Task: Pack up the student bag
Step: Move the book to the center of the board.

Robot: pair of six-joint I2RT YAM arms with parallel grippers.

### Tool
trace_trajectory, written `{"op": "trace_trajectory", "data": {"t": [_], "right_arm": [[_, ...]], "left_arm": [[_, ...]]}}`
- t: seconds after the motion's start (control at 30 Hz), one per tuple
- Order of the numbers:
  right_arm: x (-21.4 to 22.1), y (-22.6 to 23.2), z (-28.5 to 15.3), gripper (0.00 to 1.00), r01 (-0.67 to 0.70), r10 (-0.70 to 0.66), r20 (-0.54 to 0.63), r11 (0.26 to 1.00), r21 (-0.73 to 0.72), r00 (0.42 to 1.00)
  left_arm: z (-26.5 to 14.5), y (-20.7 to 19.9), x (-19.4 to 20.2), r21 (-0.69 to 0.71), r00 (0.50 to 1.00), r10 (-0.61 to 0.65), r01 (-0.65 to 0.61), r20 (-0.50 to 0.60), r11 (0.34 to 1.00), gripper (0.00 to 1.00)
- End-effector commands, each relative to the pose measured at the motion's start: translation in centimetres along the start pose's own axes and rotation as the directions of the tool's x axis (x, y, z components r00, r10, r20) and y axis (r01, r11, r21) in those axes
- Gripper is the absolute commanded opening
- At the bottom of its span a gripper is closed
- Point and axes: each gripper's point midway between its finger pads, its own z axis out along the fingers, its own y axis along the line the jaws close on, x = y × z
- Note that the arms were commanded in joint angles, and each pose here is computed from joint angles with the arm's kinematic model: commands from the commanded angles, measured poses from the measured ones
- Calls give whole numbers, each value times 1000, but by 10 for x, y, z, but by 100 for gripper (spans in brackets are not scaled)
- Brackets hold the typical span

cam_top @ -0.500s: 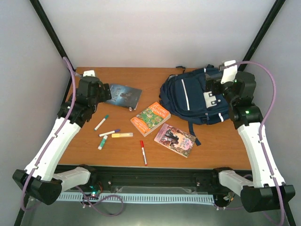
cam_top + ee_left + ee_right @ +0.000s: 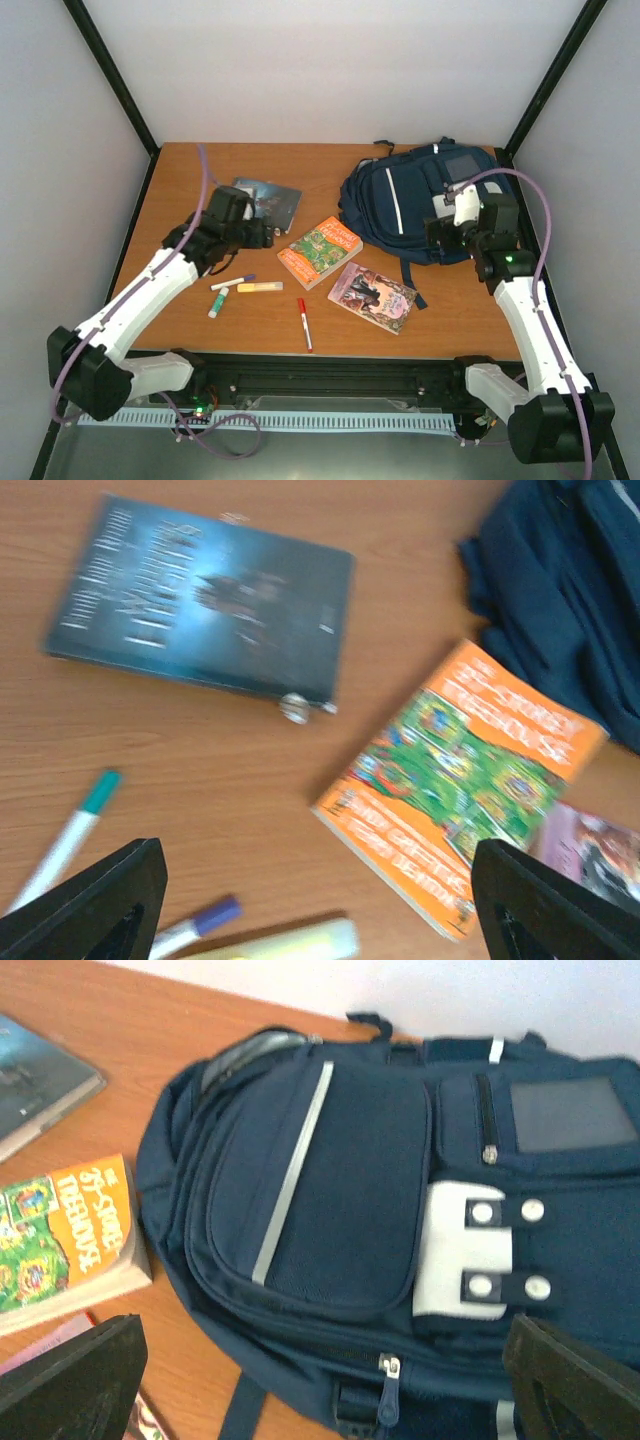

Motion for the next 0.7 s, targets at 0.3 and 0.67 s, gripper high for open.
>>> {"op": "trace_trajectory", "data": {"t": [0.3,0.67], "right_arm": [[59,-43,-5,100,-94,112,-89,978,186,990],[61,-61,-15,100,-113,136,-66,956,272,989]], "left_arm": [[28,-199,94,410,942,294,-207,-161,888,88],[49,-336,185,553,824,530,-351,-201,756,75]]}}
